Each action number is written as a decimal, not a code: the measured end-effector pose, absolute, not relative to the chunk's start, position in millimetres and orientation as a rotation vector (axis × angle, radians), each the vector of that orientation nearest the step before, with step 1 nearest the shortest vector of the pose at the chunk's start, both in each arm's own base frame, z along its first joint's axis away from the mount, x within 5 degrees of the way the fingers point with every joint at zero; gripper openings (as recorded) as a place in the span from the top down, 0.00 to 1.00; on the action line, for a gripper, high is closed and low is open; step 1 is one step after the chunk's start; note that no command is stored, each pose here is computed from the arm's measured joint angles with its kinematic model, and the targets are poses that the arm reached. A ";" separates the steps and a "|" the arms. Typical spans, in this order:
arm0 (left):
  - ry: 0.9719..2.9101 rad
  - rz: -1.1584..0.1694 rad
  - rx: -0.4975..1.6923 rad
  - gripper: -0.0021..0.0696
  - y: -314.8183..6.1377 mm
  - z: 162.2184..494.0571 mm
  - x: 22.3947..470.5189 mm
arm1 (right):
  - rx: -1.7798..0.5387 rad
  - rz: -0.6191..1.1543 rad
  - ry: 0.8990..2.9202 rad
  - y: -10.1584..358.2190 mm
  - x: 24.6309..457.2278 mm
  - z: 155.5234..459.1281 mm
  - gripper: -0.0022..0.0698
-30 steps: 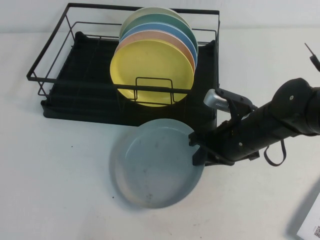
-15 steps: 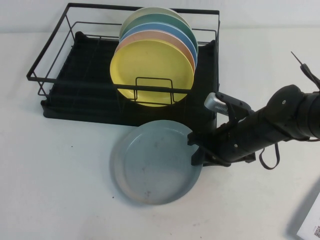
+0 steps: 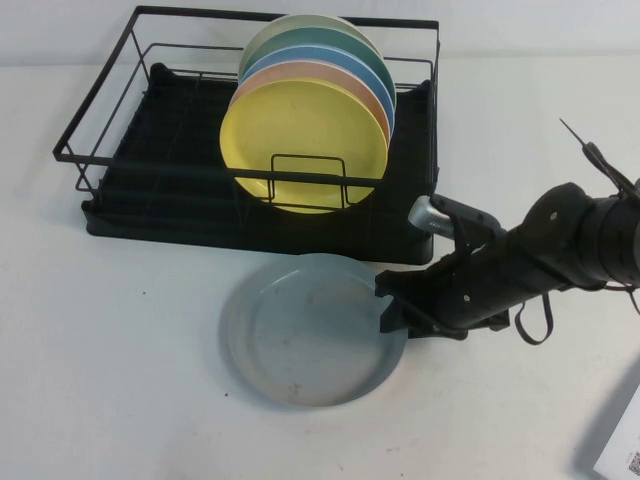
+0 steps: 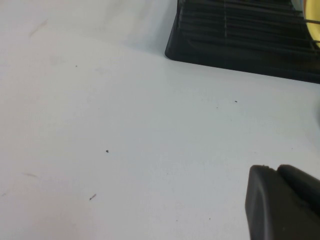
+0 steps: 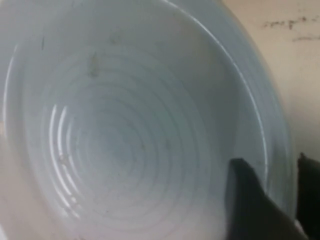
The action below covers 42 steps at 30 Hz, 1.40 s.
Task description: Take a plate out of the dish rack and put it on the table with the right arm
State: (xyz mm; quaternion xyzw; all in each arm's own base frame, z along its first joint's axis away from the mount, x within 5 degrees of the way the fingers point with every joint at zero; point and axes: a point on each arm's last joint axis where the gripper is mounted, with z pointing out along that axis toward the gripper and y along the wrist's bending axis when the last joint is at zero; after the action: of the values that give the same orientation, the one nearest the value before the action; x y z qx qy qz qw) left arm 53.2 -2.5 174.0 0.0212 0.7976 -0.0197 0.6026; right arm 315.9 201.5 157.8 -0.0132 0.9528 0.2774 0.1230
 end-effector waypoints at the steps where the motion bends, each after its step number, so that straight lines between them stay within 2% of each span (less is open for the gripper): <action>1: 1.847 -0.046 0.049 0.98 -2.5 174.0 53.2 | -0.037 0.811 2.777 201.8 316.3 158.3 0.61; 4: 1.847 -0.046 0.049 0.98 -2.5 174.0 53.2 | -0.059 0.821 2.780 203.3 317.2 161.4 0.47; 6: 1.847 -0.046 0.049 0.98 -2.5 174.0 53.2 | -0.120 0.812 2.791 204.3 317.7 164.7 0.43; 8: 1.847 -0.046 0.049 0.98 -2.5 174.0 53.2 | -0.198 0.800 2.818 204.9 316.4 167.4 0.43; 11: 1.847 -0.046 0.049 0.98 -2.5 174.0 53.2 | -0.304 0.782 2.823 204.0 313.6 182.2 0.49; 18: 1.847 -0.046 0.049 0.98 -2.5 174.0 53.2 | -0.433 0.663 2.721 184.9 291.7 254.3 0.66; 22: 1.847 -0.046 0.049 0.98 -2.5 174.0 53.2 | -0.500 0.618 2.662 168.9 266.2 296.1 0.86; 25: 1.847 -0.046 0.049 0.98 -2.5 174.0 53.2 | -0.516 0.609 2.584 156.5 245.1 319.7 0.95; 35: 1.847 -0.046 0.049 0.98 -2.5 174.0 53.2 | -0.648 0.479 2.511 113.7 175.7 353.7 0.99; 42: 1.847 -0.046 0.049 0.98 -2.5 174.0 53.2 | -0.669 0.342 2.504 105.3 177.6 337.2 1.00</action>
State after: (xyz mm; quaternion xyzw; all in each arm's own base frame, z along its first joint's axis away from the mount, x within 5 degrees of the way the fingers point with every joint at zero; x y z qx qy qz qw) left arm 53.2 -2.5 174.0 0.0212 0.7976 -0.0197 0.6026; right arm 177.6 105.3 337.2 -0.2470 0.9247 0.1265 0.2607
